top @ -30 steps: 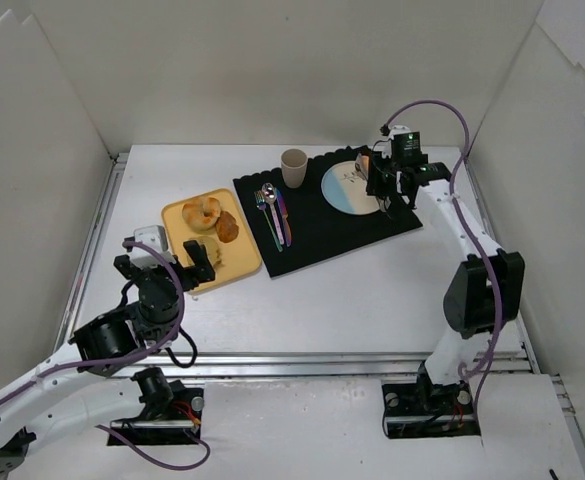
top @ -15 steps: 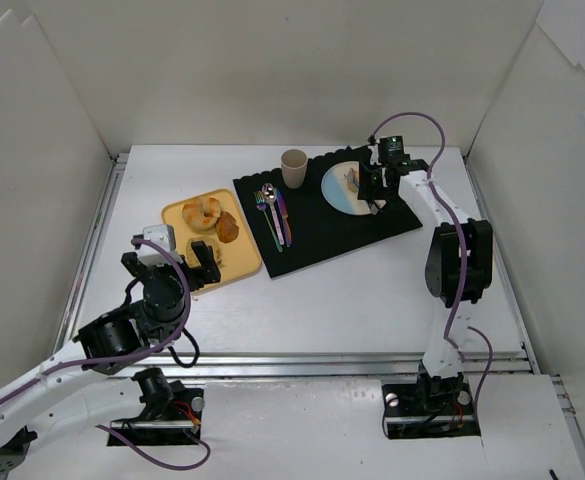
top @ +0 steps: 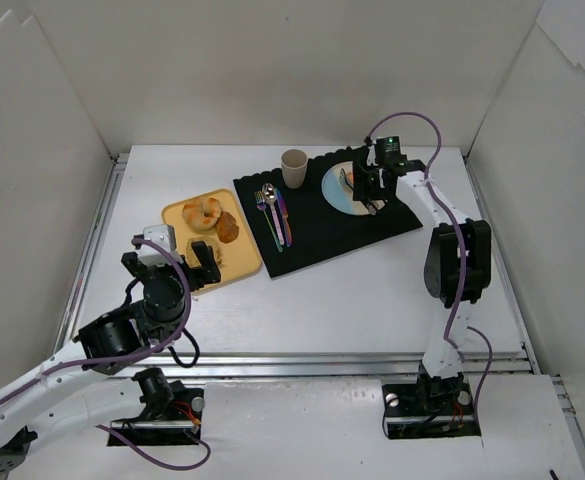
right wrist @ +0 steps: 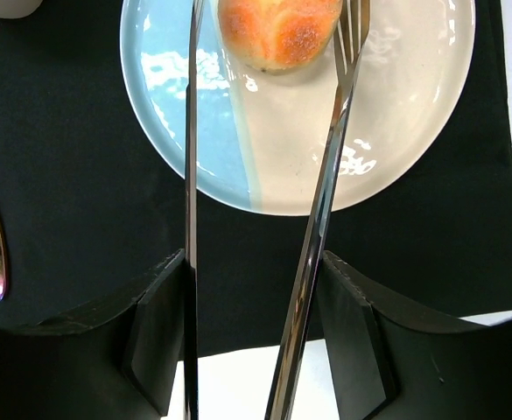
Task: Place the bread
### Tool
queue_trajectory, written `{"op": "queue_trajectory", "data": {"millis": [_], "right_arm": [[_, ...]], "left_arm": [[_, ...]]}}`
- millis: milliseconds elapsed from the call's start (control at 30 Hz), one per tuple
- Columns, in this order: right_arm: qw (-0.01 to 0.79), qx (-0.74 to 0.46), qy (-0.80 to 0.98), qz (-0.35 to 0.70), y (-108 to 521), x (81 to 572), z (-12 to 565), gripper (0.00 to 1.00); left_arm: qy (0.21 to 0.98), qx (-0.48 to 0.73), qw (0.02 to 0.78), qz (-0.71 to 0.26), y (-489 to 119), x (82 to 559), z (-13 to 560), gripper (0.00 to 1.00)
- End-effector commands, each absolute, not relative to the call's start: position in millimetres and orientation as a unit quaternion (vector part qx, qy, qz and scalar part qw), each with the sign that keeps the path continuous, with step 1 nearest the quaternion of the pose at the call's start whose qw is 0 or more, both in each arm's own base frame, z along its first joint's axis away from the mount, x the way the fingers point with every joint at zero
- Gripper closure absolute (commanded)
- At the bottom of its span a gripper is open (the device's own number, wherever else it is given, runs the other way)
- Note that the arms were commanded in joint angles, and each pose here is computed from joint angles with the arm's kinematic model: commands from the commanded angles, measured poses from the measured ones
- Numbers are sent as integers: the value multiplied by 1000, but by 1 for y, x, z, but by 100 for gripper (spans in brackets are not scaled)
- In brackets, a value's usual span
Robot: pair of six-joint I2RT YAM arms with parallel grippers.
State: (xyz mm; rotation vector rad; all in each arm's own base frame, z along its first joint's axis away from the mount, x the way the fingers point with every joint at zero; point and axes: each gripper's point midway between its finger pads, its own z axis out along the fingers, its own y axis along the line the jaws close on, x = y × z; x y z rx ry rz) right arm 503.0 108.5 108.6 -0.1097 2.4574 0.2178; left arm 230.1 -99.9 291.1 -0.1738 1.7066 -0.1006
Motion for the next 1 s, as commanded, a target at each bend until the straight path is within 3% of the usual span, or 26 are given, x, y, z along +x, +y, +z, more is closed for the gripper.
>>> {"op": "queue_trajectory", "data": {"millis": [0, 267, 467, 700, 767, 800, 967], "right_arm": [[380, -51, 920, 80, 109, 510, 149, 46], [425, -50, 900, 84, 102, 484, 204, 48], [437, -61, 888, 126, 88, 424, 232, 50], [351, -98, 927, 87, 54, 336, 188, 50], [358, -102, 925, 76, 49, 314, 185, 50], [339, -119, 930, 78, 50, 299, 157, 50], [372, -177, 908, 80, 65, 275, 161, 52]], "left_arm": [[741, -89, 663, -59, -105, 233, 303, 1], [741, -89, 663, -51, -104, 234, 302, 1], [740, -91, 664, -57, -104, 233, 303, 1], [739, -90, 664, -66, -106, 233, 303, 0], [740, -81, 664, -77, -109, 232, 304, 0], [739, -80, 665, -81, -111, 232, 304, 0], [740, -61, 661, -102, -121, 231, 305, 0]]}}
